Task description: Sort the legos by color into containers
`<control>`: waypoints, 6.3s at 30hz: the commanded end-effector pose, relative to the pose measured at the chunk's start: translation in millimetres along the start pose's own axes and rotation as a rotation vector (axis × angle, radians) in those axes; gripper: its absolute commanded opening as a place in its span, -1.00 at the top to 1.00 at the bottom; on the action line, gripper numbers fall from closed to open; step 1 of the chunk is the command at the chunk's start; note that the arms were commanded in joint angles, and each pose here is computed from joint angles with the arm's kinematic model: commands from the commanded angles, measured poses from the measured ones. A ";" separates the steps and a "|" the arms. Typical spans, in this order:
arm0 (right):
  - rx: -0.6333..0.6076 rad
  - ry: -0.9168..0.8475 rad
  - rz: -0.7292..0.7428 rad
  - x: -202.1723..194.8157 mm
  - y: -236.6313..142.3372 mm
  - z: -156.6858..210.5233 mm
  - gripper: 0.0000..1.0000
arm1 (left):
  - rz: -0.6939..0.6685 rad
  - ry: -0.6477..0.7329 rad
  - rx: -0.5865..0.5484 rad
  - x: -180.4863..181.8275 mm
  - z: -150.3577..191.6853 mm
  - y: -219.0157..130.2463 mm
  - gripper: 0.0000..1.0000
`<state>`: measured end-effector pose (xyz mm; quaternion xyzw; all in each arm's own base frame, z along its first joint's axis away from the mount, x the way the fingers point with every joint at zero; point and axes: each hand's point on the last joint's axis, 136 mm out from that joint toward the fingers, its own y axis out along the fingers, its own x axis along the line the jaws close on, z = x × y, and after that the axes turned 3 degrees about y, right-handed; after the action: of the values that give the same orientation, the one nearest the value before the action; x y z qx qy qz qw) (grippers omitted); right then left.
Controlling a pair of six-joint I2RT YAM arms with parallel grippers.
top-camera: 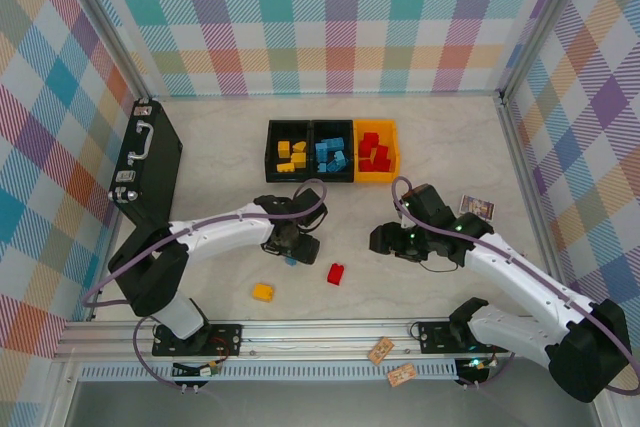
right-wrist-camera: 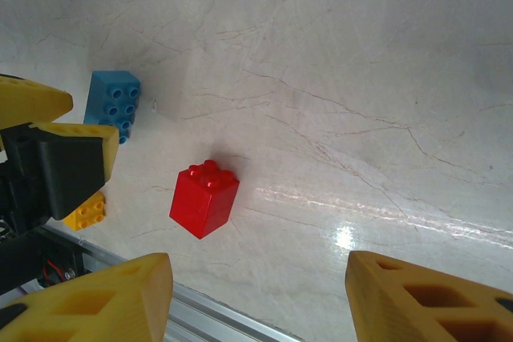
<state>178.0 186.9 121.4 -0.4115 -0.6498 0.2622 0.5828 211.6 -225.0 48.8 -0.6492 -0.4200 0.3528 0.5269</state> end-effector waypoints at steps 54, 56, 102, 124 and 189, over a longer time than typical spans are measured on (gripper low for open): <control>-0.039 0.042 0.036 -5.9 -4.3 -5.3 -0.18 | -0.144 -0.167 -0.257 30.2 -269.2 -18.6 0.74; -0.037 0.046 0.039 -6.4 -3.5 -5.4 -0.18 | -0.142 -0.166 -0.260 31.3 -275.2 -16.3 0.70; 0.125 -0.247 -0.162 59.5 11.8 -13.9 -0.20 | 0.020 -0.367 -0.095 53.9 11.3 -90.7 -0.28; 0.175 -0.226 -0.122 42.9 23.4 9.1 -0.20 | 0.002 -0.369 0.192 34.4 114.1 -21.9 -0.54; 0.032 -0.094 -0.049 27.6 15.4 -5.8 -0.19 | -0.214 -0.388 -0.150 130.1 -197.6 -38.1 0.38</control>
<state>189.3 219.9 123.9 -0.3656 -0.6867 0.2802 0.5624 425.9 -192.4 125.9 -0.5723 -0.5992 0.3945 0.3971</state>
